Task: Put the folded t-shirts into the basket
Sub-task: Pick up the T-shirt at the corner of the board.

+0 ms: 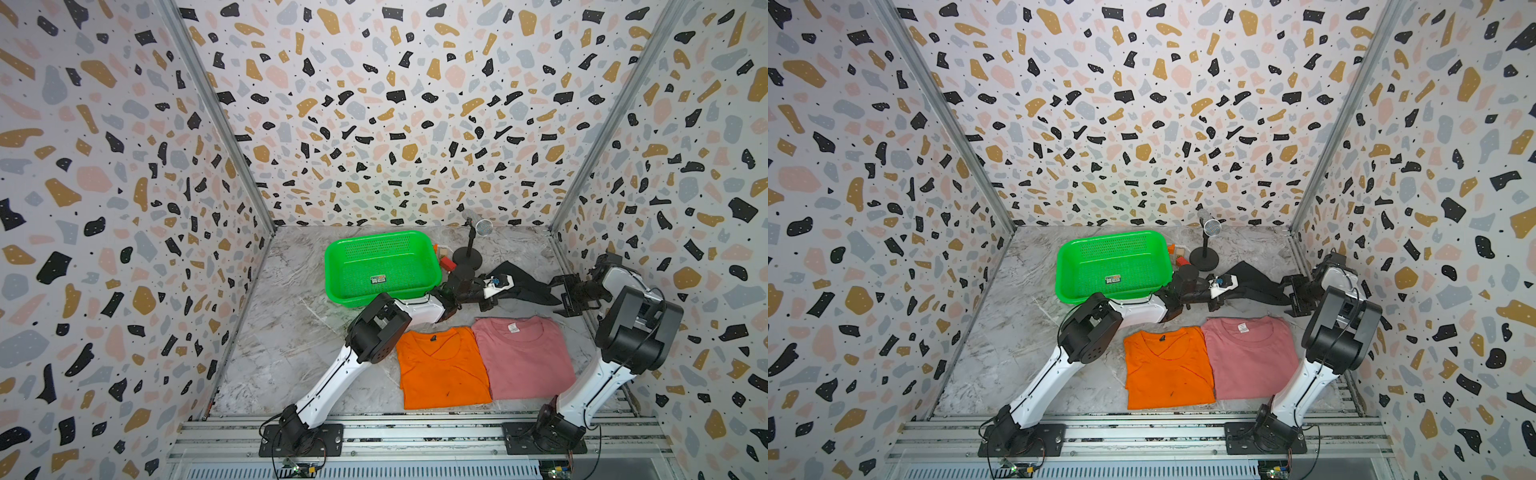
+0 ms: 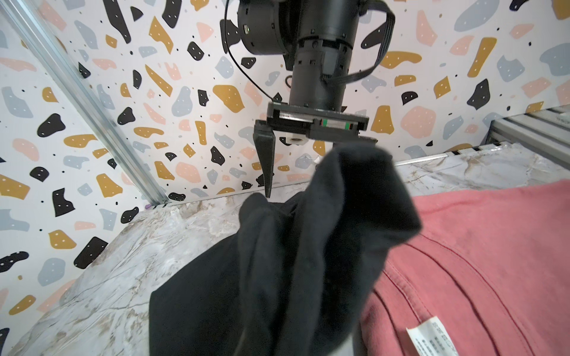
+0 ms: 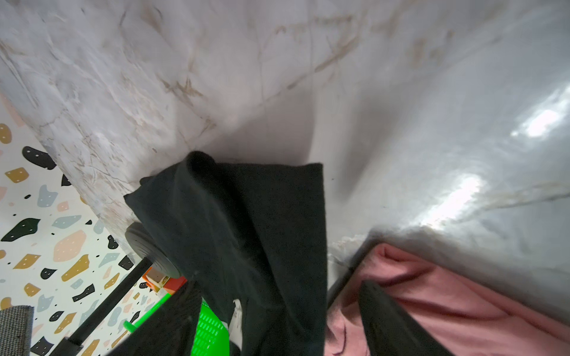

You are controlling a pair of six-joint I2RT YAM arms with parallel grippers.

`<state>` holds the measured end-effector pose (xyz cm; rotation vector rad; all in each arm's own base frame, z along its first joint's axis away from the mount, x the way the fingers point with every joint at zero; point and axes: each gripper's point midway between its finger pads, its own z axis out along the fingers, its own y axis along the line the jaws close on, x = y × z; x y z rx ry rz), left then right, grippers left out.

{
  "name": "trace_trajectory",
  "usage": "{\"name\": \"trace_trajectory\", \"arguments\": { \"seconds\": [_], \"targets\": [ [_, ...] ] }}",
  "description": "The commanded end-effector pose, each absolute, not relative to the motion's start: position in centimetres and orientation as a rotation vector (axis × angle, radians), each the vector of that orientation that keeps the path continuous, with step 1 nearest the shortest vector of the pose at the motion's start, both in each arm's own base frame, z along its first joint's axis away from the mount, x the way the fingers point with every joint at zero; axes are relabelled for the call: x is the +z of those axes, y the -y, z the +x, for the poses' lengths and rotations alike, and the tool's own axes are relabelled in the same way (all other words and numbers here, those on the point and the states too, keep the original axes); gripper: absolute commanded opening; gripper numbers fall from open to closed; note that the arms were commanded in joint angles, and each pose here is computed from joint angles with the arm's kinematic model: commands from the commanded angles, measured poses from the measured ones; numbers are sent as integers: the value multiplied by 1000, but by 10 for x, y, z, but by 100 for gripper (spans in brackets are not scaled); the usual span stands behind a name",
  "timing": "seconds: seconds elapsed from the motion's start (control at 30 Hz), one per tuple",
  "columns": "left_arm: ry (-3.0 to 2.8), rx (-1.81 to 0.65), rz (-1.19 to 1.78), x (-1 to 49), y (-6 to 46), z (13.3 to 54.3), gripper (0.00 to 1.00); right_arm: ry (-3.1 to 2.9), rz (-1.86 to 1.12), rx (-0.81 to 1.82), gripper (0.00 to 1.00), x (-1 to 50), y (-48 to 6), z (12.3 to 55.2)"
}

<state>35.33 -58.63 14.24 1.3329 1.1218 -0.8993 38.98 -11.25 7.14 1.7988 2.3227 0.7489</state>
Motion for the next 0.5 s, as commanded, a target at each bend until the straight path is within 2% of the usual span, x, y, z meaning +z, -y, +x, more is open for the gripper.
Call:
{"name": "trace_trajectory", "arguments": {
  "seconds": [0.0, 0.33, 0.47],
  "targets": [
    [-963, -930, 1226, 241, 583, 353, 8, -2298, 1832, 723, 85, 75, 109, 389],
    [-908, -962, 1247, 256, 580, 342, 8, -2258, 1837, 706, 84, 73, 122, 408],
    [-900, -968, 1268, 251, 579, 338, 8, -2222, 1837, 741, 71, 74, 123, 417]
  ]
}}
